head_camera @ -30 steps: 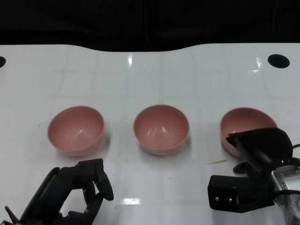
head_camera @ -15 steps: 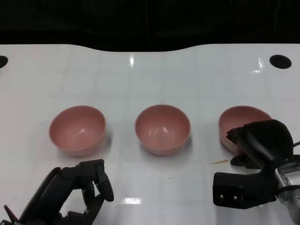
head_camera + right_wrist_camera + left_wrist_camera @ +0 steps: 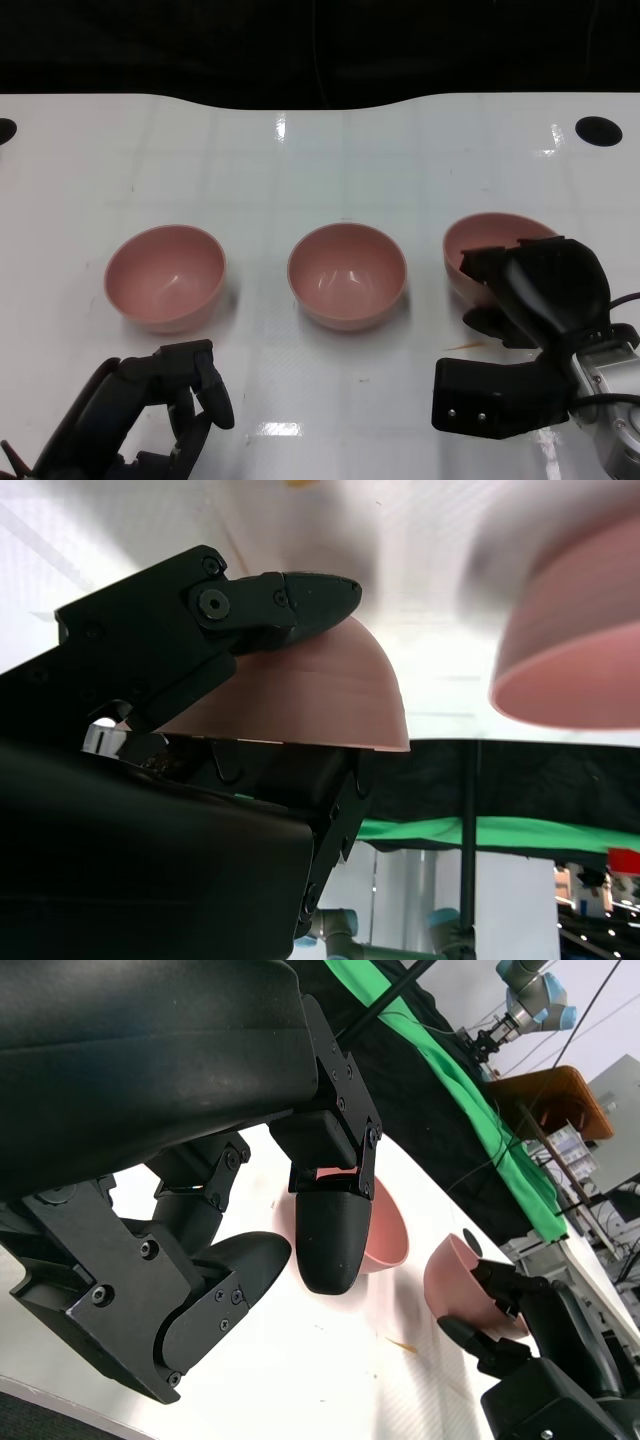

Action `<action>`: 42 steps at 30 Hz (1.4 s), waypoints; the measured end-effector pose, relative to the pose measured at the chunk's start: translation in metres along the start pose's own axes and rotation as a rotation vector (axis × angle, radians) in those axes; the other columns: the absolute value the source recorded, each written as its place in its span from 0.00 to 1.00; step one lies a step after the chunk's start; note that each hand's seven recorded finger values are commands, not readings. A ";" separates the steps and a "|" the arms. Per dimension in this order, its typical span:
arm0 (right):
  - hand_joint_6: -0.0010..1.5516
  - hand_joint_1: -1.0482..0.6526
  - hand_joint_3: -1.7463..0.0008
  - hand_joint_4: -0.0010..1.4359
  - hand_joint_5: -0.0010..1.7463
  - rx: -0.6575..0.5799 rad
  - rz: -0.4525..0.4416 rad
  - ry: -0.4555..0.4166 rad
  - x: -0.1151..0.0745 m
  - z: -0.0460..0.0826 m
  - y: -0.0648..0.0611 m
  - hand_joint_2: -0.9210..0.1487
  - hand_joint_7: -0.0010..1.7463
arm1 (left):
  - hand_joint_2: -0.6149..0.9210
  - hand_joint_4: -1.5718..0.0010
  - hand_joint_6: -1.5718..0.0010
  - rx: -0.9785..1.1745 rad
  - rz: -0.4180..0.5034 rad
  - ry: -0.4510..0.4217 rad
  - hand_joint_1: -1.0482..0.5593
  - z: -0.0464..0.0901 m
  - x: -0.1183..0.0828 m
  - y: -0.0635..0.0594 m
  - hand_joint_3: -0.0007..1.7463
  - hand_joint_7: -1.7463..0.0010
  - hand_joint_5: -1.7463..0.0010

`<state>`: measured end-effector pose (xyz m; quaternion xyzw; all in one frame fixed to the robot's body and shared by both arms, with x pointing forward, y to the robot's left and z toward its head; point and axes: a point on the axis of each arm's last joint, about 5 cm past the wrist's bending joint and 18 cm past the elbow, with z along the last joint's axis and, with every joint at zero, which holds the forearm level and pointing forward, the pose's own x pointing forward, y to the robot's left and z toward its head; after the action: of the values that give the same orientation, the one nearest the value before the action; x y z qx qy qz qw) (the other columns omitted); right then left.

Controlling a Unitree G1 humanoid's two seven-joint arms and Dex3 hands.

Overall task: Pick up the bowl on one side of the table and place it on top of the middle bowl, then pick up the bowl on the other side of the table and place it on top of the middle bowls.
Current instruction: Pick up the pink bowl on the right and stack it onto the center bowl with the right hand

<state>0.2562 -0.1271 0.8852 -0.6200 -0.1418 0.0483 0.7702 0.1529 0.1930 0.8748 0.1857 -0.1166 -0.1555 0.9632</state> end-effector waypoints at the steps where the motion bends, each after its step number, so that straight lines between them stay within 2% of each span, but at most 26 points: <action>1: 0.52 0.45 0.65 0.64 1.00 0.009 -0.010 -0.006 0.000 0.002 -0.002 0.16 0.69 | 0.62 0.47 0.50 -0.001 0.001 0.000 0.59 0.000 0.000 0.000 0.84 0.15 0.00; 2: 0.53 0.45 0.65 0.64 1.00 0.014 -0.016 -0.010 0.001 0.003 -0.003 0.15 0.69 | 0.62 0.47 0.50 0.000 0.001 0.001 0.59 0.001 0.000 0.001 0.84 0.15 0.00; 3: 0.52 0.46 0.65 0.65 1.00 0.020 -0.022 -0.013 0.001 0.003 -0.004 0.18 0.74 | 0.64 0.47 0.50 0.000 0.001 0.000 0.59 0.001 0.001 0.001 0.82 0.15 0.00; 4: 0.51 0.47 0.66 0.65 1.00 0.027 -0.029 -0.017 0.001 0.005 -0.005 0.20 0.75 | 0.66 0.47 0.50 0.001 0.001 0.001 0.58 0.001 0.001 0.001 0.80 0.15 0.00; 5: 0.47 0.48 0.64 0.64 1.00 0.038 -0.041 -0.025 0.002 0.007 -0.007 0.23 0.85 | 0.67 0.47 0.50 0.001 0.000 0.001 0.58 0.001 0.000 0.001 0.78 0.15 0.00; 7: 0.44 0.48 0.63 0.64 1.00 0.058 -0.069 -0.045 0.003 0.012 -0.012 0.24 0.92 | 0.68 0.47 0.50 0.002 -0.001 0.003 0.57 0.001 0.000 0.001 0.77 0.14 0.00; 8: 0.44 0.49 0.62 0.64 1.00 0.064 -0.078 -0.051 0.004 0.013 -0.013 0.26 0.89 | 0.68 0.46 0.50 0.001 -0.001 0.004 0.58 0.001 0.000 0.001 0.77 0.14 0.00; 10: 0.55 0.50 0.56 0.66 1.00 0.075 -0.086 -0.055 0.004 0.014 -0.016 0.32 0.64 | 0.68 0.46 0.51 0.001 -0.001 0.004 0.58 0.001 0.000 0.001 0.78 0.13 0.00; 12: 0.49 0.50 0.45 0.66 1.00 0.094 -0.111 -0.072 0.006 0.017 -0.023 0.38 0.84 | 0.66 0.46 0.52 0.001 -0.002 0.003 0.58 0.001 0.001 0.001 0.80 0.11 0.00; 14: 0.46 0.51 0.38 0.67 1.00 0.124 -0.144 -0.106 0.007 0.021 -0.030 0.43 0.96 | 0.66 0.46 0.52 0.001 -0.002 0.003 0.58 0.001 0.001 0.001 0.81 0.11 0.00; 15: 0.46 0.51 0.36 0.67 1.00 0.138 -0.155 -0.129 0.007 0.023 -0.033 0.44 0.98 | 0.66 0.46 0.52 0.001 -0.002 0.003 0.58 0.001 0.001 0.001 0.81 0.11 0.00; 19: 0.47 0.51 0.34 0.66 1.00 0.182 -0.171 -0.210 0.008 0.028 -0.036 0.47 0.98 | 0.67 0.46 0.52 0.001 -0.003 0.006 0.57 0.001 0.001 0.001 0.81 0.10 0.00; 22: 0.51 0.51 0.34 0.66 1.00 0.210 -0.178 -0.256 0.009 0.032 -0.037 0.48 0.90 | 0.67 0.46 0.53 0.003 -0.003 0.005 0.58 0.002 0.001 0.001 0.80 0.10 0.00; 25: 0.53 0.51 0.32 0.67 1.00 0.238 -0.182 -0.293 0.011 0.036 -0.038 0.51 0.91 | 0.68 0.47 0.53 0.005 -0.002 -0.001 0.58 0.003 0.001 0.002 0.80 0.10 0.00; 31: 0.54 0.49 0.21 0.70 1.00 0.280 -0.164 -0.339 0.015 0.049 -0.032 0.60 0.93 | 0.70 0.47 0.53 0.003 -0.003 0.011 0.58 0.002 -0.002 0.001 0.76 0.10 0.00; 35: 0.51 0.49 0.22 0.70 1.00 0.289 -0.162 -0.373 0.019 0.056 -0.031 0.57 0.97 | 0.69 0.48 0.54 0.004 -0.004 0.014 0.57 0.002 -0.003 0.001 0.77 0.09 0.00; 39: 0.52 0.50 0.38 0.69 1.00 0.253 -0.162 -0.416 0.026 0.059 -0.029 0.47 0.92 | 0.69 0.48 0.54 0.009 -0.006 0.014 0.57 0.002 -0.003 0.001 0.78 0.09 0.00; 42: 0.51 0.50 0.40 0.69 1.00 0.208 -0.158 -0.444 0.030 0.059 -0.026 0.45 0.93 | 0.69 0.49 0.55 0.015 -0.010 0.014 0.57 0.002 -0.002 0.001 0.77 0.09 0.00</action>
<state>0.2655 -0.0697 0.9261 -0.4988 -0.3498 0.1370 0.7811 0.1504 0.1942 0.8768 0.1946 -0.1101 -0.1581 0.9618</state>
